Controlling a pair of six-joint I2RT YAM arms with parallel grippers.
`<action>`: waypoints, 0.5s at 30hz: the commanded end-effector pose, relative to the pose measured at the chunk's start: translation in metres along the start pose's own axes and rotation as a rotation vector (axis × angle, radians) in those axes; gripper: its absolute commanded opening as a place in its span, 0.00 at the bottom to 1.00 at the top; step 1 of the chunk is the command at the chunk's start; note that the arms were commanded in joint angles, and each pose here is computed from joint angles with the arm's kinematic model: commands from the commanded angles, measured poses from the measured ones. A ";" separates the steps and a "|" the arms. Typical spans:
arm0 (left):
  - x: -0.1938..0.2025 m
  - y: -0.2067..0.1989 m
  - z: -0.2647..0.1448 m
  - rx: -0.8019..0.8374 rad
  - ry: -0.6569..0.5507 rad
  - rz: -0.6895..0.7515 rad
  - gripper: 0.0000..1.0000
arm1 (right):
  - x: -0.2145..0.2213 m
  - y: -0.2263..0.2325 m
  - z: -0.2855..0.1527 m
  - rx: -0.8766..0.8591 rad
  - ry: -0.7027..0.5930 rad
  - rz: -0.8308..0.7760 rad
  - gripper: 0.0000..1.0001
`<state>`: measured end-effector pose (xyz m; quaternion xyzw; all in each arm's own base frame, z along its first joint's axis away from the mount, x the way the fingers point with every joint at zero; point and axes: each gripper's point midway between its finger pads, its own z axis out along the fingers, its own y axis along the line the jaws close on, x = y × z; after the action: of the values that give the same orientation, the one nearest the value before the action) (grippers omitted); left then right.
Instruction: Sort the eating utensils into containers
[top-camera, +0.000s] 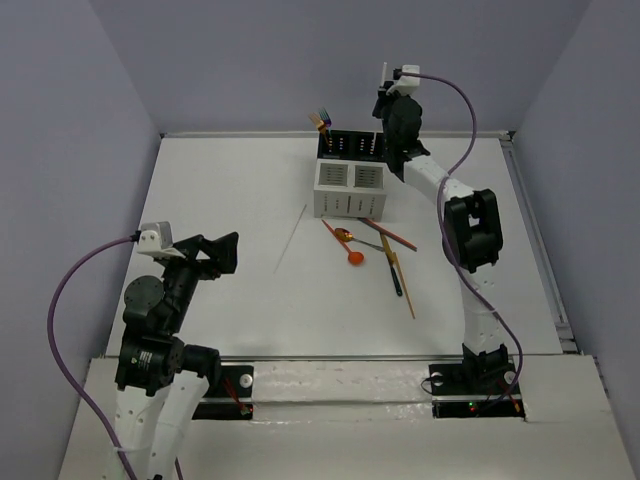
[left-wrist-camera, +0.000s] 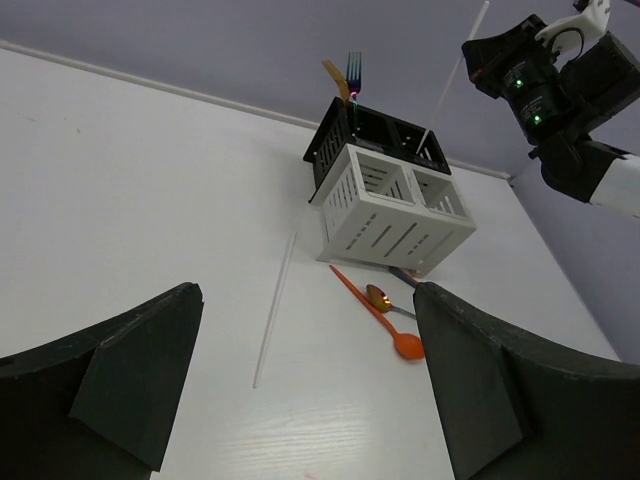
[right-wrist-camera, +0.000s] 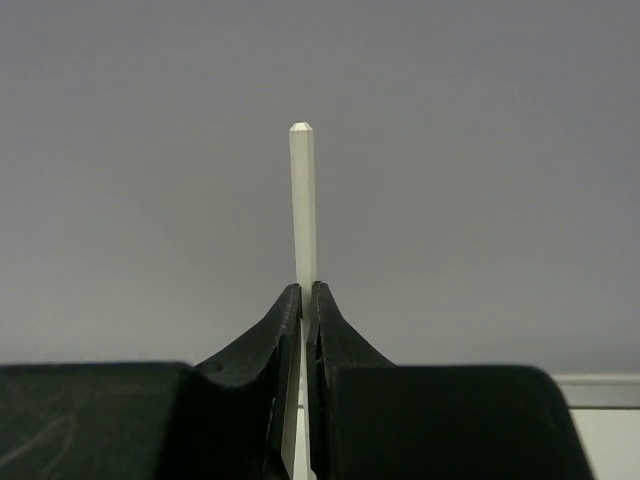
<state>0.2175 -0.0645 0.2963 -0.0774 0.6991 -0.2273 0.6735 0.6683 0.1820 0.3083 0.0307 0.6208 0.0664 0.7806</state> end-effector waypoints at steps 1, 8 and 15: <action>-0.014 -0.006 0.002 0.023 -0.044 0.018 0.99 | -0.017 0.008 -0.004 -0.043 -0.091 0.049 0.07; -0.015 -0.007 0.001 0.030 -0.050 0.020 0.99 | -0.030 0.015 -0.021 -0.106 -0.103 0.061 0.35; -0.021 -0.008 -0.004 0.034 -0.080 0.020 0.99 | -0.072 0.026 -0.046 -0.136 -0.063 0.066 0.49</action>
<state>0.2174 -0.0636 0.2968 -0.0782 0.6982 -0.2266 0.6745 0.6443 0.1935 0.2650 -0.0024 0.6524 0.0987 0.7514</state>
